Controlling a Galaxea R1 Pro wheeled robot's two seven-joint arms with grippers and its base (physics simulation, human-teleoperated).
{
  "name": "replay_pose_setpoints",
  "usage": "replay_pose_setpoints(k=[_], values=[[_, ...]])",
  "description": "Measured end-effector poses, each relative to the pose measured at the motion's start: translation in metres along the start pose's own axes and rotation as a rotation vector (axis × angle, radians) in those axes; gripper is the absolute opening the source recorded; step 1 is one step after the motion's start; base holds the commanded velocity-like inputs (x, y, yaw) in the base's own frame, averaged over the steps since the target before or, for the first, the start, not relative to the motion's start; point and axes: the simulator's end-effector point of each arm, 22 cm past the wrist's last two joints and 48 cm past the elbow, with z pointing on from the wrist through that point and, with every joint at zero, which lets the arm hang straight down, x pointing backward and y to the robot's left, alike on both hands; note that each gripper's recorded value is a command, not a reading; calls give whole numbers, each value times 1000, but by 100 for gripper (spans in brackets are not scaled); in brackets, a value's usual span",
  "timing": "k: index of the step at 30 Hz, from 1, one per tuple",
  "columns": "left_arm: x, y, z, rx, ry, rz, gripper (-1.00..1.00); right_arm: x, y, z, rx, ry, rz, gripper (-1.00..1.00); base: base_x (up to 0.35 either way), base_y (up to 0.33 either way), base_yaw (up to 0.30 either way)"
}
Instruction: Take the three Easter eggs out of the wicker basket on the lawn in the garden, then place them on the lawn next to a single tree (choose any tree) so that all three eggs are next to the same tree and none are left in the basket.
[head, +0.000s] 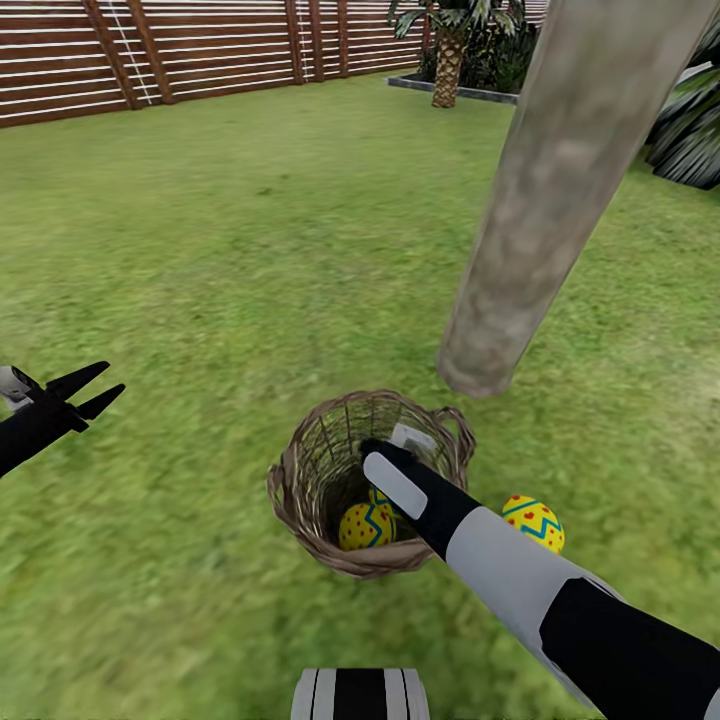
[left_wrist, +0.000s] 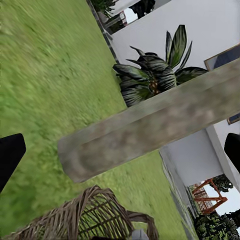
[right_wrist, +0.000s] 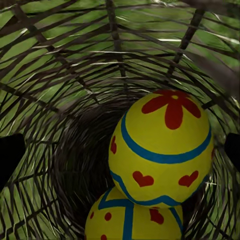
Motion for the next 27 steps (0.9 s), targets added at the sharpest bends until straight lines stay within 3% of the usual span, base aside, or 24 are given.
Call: replay_pose_setpoints(k=[27], values=[[12, 25, 2, -31, 16, -24, 100, 27, -12, 20, 34, 48, 28, 100, 0, 0, 0]])
